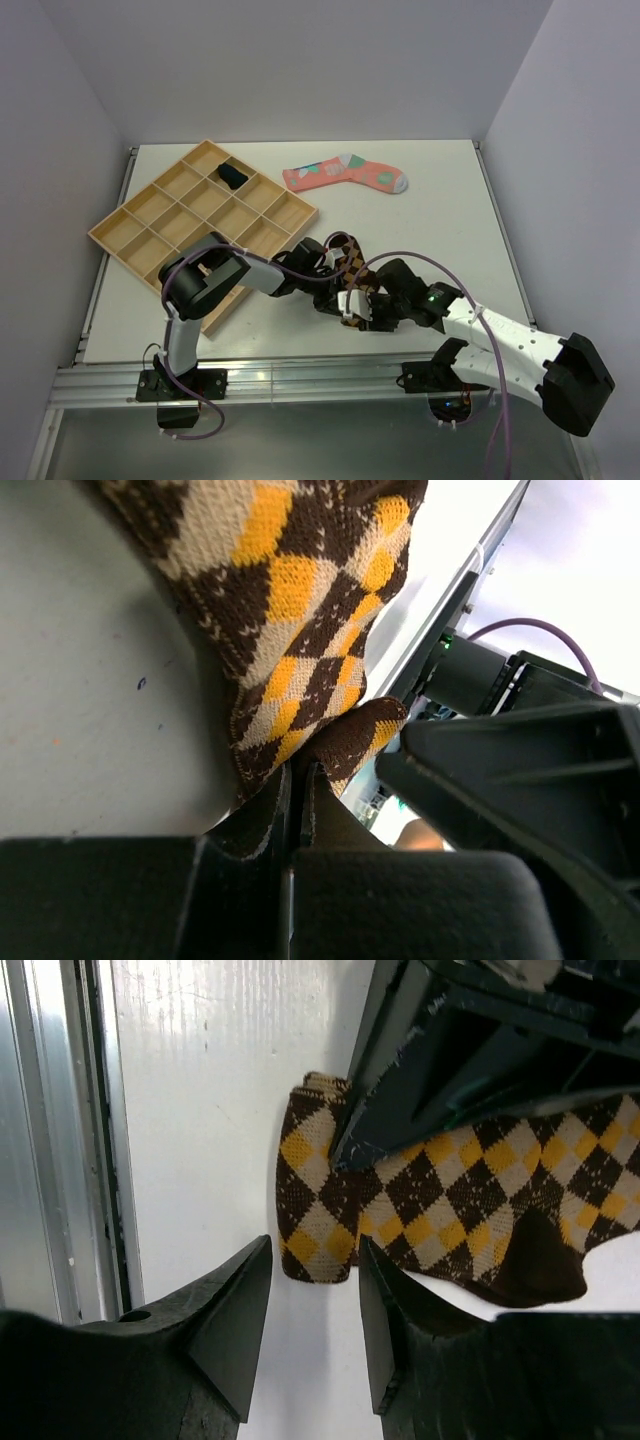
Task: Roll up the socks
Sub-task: Roll the sock at the center of the board.
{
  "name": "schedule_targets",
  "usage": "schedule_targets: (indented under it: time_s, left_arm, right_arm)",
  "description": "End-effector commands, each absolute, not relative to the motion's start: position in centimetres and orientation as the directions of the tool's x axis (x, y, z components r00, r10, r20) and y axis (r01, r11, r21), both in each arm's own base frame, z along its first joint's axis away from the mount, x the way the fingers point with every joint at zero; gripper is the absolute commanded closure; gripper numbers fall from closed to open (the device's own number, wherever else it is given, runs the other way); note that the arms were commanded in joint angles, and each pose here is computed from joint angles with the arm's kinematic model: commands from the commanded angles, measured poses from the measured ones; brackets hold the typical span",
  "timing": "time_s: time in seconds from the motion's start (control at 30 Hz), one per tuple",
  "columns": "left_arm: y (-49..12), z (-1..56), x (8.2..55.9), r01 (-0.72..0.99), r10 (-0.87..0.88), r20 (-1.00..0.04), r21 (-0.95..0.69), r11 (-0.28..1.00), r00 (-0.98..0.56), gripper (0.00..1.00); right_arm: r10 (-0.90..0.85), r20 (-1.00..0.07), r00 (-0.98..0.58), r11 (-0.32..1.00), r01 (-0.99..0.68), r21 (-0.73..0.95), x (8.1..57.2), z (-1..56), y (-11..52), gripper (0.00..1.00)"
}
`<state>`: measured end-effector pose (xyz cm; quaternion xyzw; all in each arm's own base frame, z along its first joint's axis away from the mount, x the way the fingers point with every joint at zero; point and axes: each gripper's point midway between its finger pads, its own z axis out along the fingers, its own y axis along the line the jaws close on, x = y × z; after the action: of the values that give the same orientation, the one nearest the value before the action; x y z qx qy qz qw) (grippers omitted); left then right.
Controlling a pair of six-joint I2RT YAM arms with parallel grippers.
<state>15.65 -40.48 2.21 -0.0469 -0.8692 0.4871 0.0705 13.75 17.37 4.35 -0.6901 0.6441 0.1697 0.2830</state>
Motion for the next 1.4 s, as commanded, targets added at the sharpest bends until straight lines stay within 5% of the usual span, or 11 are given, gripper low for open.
schedule_targets:
  time_s: [0.0,0.6,0.7,0.73,0.87,1.37]
  left_arm:
    - [-38.2,-2.4,14.3,-0.057,0.106,0.17,-0.747,0.663,-0.98,1.0]
    - [-38.6,-2.0,15.3,-0.112,0.068,0.199,-0.766,0.633,-0.978,0.99]
    - [-38.9,-1.4,16.0,-0.131,0.042,0.197,-0.781,0.61,-0.98,0.95]
    - [-39.1,-0.8,16.4,-0.122,0.032,0.175,-0.794,0.595,-0.984,0.91]
    - [-39.8,1.3,17.7,-0.125,-0.015,0.138,-0.837,0.533,-0.99,0.84]
    - [-41.1,5.2,21.7,-0.107,-0.218,0.023,-0.918,0.383,-0.976,0.8]
  right_arm:
    - [-0.776,-0.616,0.137,-0.01,-0.979,-0.206,14.2,5.0,18.7,0.52]
    - [-0.851,-0.509,0.127,-0.022,-0.978,-0.206,14.3,1.0,18.4,0.62]
    - [-0.856,-0.503,0.121,-0.02,-0.979,-0.201,14.2,0.8,18.2,0.68]
    - [-0.856,-0.504,0.114,-0.018,-0.981,-0.191,14.1,0.8,18.2,0.8]
    - [-0.853,-0.513,0.095,-0.014,-0.987,-0.16,14.0,1.2,18.1,0.82]
    - [-0.814,-0.539,-0.217,0.029,-0.942,0.335,14.3,2.8,16.6,0.92]
